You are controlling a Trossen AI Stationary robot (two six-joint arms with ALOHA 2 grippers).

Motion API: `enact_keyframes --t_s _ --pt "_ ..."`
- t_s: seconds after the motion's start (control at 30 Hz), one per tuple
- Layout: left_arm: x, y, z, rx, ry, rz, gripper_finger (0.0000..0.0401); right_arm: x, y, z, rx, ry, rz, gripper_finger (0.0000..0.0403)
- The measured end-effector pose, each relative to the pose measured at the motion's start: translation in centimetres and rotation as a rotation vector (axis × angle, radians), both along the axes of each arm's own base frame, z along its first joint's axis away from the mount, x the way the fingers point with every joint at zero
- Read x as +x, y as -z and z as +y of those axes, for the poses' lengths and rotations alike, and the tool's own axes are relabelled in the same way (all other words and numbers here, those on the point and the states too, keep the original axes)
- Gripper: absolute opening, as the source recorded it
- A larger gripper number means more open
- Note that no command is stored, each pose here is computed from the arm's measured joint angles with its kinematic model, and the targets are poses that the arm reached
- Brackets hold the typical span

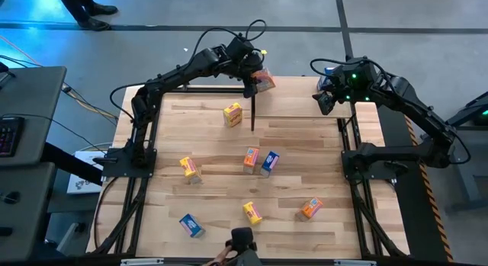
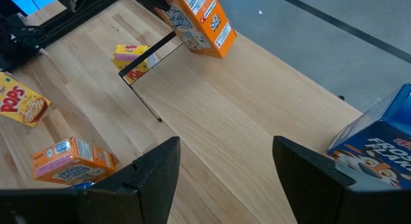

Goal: Stack cereal on shelf
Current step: Put the top orange cereal box on the shelf

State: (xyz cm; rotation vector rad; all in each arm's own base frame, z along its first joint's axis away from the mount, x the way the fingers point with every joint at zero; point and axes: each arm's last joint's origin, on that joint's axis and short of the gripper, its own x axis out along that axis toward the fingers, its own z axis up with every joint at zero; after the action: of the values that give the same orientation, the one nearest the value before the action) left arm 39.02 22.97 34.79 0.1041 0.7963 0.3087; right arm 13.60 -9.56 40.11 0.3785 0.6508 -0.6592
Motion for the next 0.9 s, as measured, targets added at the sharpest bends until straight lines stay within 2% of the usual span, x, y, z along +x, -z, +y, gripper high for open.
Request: enact_keyframes --t_s 0.2,0.9 --pt "-0.02 -0.04 0.13 0.035 -0.008 0.013 0.0212 0.00 0.00 0.00 0.000 0.000 0.000 0.0240" --pt "-0.75 -0.87 0.09 0.062 -0.090 0.022 0.0214 0.00 0.00 0.00 0.000 0.000 0.000 0.0240"
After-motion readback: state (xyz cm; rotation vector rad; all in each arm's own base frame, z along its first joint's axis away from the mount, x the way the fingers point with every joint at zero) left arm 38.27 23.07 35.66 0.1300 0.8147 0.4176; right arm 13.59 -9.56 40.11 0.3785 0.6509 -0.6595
